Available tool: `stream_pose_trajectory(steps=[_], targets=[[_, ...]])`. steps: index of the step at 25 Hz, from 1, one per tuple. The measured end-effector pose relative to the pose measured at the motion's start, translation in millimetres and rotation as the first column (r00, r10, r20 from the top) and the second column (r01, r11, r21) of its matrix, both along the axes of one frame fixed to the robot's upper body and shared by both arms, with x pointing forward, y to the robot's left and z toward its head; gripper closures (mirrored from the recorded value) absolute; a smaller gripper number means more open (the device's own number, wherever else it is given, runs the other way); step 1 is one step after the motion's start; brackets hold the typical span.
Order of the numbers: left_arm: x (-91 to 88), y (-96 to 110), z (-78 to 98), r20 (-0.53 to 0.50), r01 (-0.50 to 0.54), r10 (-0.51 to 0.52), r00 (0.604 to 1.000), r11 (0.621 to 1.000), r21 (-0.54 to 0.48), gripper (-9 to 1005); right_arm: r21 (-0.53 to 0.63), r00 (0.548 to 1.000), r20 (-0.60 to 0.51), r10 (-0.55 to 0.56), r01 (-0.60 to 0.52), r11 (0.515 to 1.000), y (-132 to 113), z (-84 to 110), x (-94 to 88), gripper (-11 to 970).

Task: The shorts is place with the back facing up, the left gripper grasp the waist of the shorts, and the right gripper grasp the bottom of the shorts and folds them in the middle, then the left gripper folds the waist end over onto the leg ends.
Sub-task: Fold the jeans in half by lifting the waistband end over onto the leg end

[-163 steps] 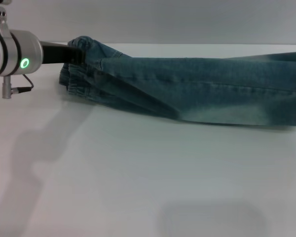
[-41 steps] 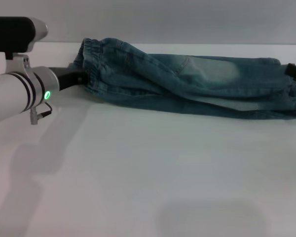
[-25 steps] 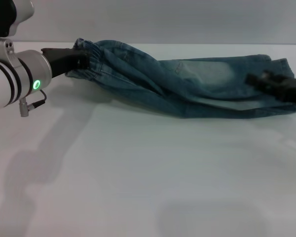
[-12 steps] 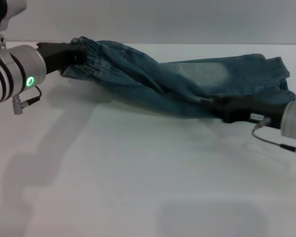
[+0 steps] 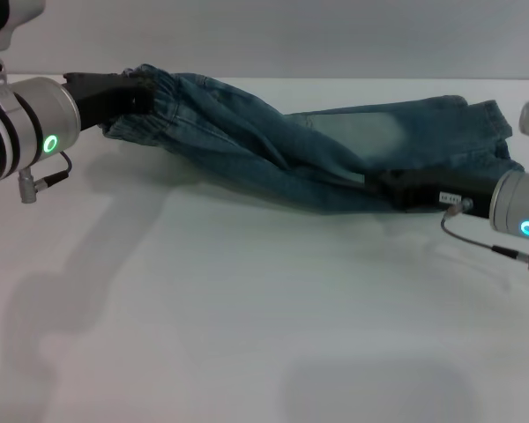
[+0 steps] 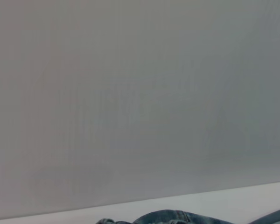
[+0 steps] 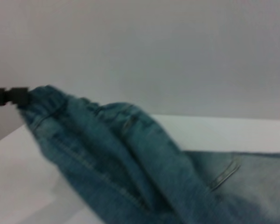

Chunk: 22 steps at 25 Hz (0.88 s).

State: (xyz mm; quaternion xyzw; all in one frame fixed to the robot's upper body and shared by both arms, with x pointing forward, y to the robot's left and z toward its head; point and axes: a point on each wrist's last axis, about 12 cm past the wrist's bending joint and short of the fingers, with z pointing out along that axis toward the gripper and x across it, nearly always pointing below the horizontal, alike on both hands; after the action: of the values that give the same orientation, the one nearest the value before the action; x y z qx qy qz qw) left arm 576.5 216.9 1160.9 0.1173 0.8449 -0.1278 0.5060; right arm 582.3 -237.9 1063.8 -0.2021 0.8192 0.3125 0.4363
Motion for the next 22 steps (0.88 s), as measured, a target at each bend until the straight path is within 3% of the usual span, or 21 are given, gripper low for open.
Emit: stream_pose_trajectory(steps=[2,7,12,22], targets=[[-0.9,0.1,0.1,0.000,0.004,-0.004,1.000,1.000,0.003,970,-0.021,0.999,0.013,-0.029,0.030,0.999,-1.8,1.7,6.4,961],[-2.8,0.8,2.1,0.002,0.006,-0.006,1.000,1.000,0.004,970,-0.089,0.992,0.061,-0.113,0.119,0.989,-4.9,7.4,27.0,961],[-8.9,-1.6,11.9,0.014,0.023,-0.023,1.000,1.000,0.000,970,-0.105,0.983,0.102,-0.151,0.161,0.981,-8.5,14.9,34.1,961],[-19.7,-7.6,27.4,0.062,0.050,-0.049,0.997,0.999,-0.006,970,0.004,0.993,0.113,-0.019,0.019,1.000,22.8,20.2,5.1,961]])
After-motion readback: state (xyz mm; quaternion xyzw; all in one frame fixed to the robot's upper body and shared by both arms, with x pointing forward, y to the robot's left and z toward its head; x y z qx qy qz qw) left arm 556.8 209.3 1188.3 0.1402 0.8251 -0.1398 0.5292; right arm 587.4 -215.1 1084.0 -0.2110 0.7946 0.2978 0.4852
